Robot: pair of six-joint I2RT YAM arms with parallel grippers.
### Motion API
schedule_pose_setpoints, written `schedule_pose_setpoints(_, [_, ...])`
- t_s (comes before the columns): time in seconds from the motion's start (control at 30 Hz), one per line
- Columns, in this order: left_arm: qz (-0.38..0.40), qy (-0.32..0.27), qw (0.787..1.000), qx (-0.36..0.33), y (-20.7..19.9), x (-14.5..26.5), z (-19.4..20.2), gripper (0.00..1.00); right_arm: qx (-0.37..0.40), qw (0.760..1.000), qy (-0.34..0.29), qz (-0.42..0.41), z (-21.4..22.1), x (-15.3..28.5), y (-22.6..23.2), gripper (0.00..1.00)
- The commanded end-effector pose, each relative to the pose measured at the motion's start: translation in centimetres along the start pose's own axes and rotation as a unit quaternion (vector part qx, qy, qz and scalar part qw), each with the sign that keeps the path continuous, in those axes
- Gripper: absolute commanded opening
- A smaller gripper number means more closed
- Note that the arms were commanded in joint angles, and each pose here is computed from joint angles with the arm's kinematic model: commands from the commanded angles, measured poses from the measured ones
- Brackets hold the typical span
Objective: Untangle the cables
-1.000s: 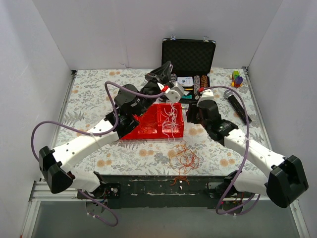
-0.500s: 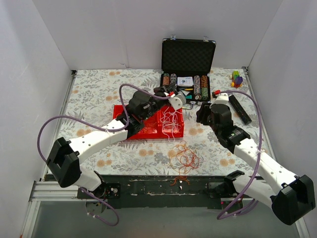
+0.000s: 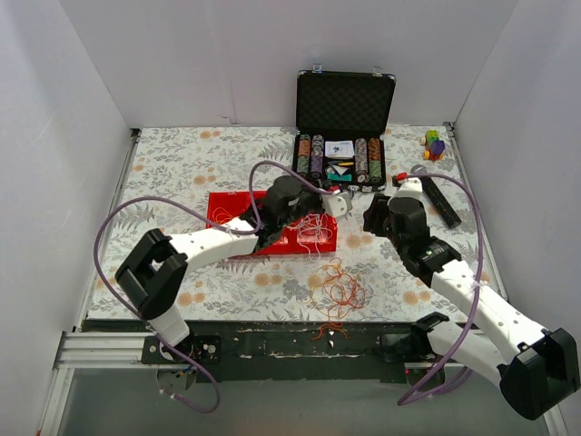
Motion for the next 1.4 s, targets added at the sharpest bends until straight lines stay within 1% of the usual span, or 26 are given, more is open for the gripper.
schedule_pose_setpoints(0.0, [0.027,0.063,0.998,-0.008,-2.7,-0.9,4.4,0.0,-0.01,1.0,-0.009,0.001,0.2,0.7,-0.5,0.57])
schedule_pose_setpoints(0.07, [0.039,0.086,0.995,-0.013,-3.9,-1.3,6.3,0.0,-0.012,1.0,-0.006,-0.002,0.5,0.9,-0.6,0.57])
schedule_pose_setpoints(0.13, [0.046,0.094,0.994,-0.012,-4.6,-1.5,7.1,0.0,-0.014,1.0,0.0,-0.008,1.0,1.0,-0.6,0.57])
schedule_pose_setpoints(0.27, [0.072,0.099,0.993,-0.001,-4.7,-1.8,6.5,0.0,-0.014,1.0,0.008,-0.016,1.8,1.2,-0.5,0.57])
schedule_pose_setpoints(0.3, [0.078,0.1,0.992,-0.001,-4.3,-1.9,5.9,0.08,-0.014,1.0,0.012,-0.017,2.1,1.2,-0.5,0.57])
schedule_pose_setpoints(0.33, [0.087,0.099,0.991,0.003,-4.0,-1.7,5.1,0.2,-0.013,1.0,0.014,-0.019,2.2,1.2,-0.5,0.58])
schedule_pose_setpoints(0.37, [0.094,0.099,0.991,0.008,-3.8,-1.4,4.5,0.38,-0.013,1.0,0.015,-0.021,2.4,1.3,-0.5,0.58])
schedule_pose_setpoints(0.43, [0.089,0.073,0.993,0.01,-2.5,-0.3,2.3,0.7,-0.013,0.999,0.018,-0.028,2.7,1.4,-0.5,0.59])
schedule_pose_setpoints(0.5, [0.096,0.043,0.994,0.022,-1.4,1.5,-0.4,0.92,-0.015,0.999,0.021,-0.038,3.1,1.6,-0.4,0.59])
schedule_pose_setpoints(0.53, [0.111,0.031,0.993,0.032,-1.3,2.4,-1.6,0.95,-0.013,0.999,0.024,-0.044,3.3,1.7,-0.3,0.6])
schedule_pose_setpoints(0.63, [0.181,0.016,0.98,0.076,-2.5,6.0,-4.2,0.96,-0.012,0.997,0.026,-0.076,4.1,2.0,0.2,0.61])
schedule_pose_setpoints(0.7, [0.239,0.009,0.965,0.109,-4.4,8.4,-4.7,0.94,-0.01,0.995,0.028,-0.096,4.9,2.2,0.4,0.61])
schedule_pose_setpoints(0.73, [0.272,0.009,0.955,0.122,-5.7,9.6,-4.3,0.92,-0.011,0.993,0.028,-0.11,5.2,2.4,0.7,0.61])
schedule_pose_setpoints(0.8, [0.318,0.03,0.933,0.164,-8.6,11.5,-2.8,0.89,-0.012,0.991,0.032,-0.13,6.0,2.5,1.0,0.62])
schedule_pose_setpoints(0.83, [0.337,0.044,0.924,0.174,-9.9,12.3,-1.7,0.87,-0.013,0.99,0.034,-0.137,6.3,2.6,1.1,0.62])
schedule_pose_setpoints(0.9, [0.368,0.069,0.909,0.184,-12.4,13.2,0.5,0.8,-0.012,0.988,0.036,-0.147,6.7,2.7,1.2,0.63])
schedule_pose_setpoints(0.93, [0.384,0.086,0.9,0.189,-13.6,13.4,1.8,0.75,-0.011,0.988,0.037,-0.152,6.9,2.8,1.2,0.63])
schedule_pose_setpoints(0.97, [0.387,0.089,0.897,0.195,-14.0,13.3,2.2,0.72,-0.008,0.987,0.035,-0.156,6.9,2.9,1.3,0.63])
schedule_pose_setpoints(1.0, [0.395,0.104,0.89,0.204,-14.8,13.0,3.1,0.69,-0.006,0.987,0.034,-0.16,6.9,2.9,1.4,0.63])
schedule_pose_setpoints(1.07, [0.412,0.119,0.876,0.221,-15.8,12.2,3.9,0.64,-0.005,0.985,0.031,-0.171,6.8,3.1,1.6,0.63])
schedule_pose_setpoints(1.13, [0.423,0.132,0.864,0.239,-16.6,11.3,4.4,0.61,-0.004,0.984,0.027,-0.176,6.7,3.1,1.7,0.64])
schedule_pose_setpoints(1.23, [0.422,0.143,0.859,0.254,-17.0,9.9,5.2,0.59,-0.003,0.984,0.031,-0.174,6.9,3.1,1.6,0.66])
schedule_pose_setpoints(1.37, [0.42,0.146,0.857,0.262,-17.3,8.8,5.7,0.52,0.002,0.984,0.033,-0.173,7.1,3.3,1.5,0.66])
Point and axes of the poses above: each gripper's point midway between its finger pads, its own x axis back along the fingers, its own y axis along the line the jaws close on, z = x × y, the point moved 5 cm from there along x, back along the fingers, and after that the axes turned 7 degrees about x, right-handed, at the moved point
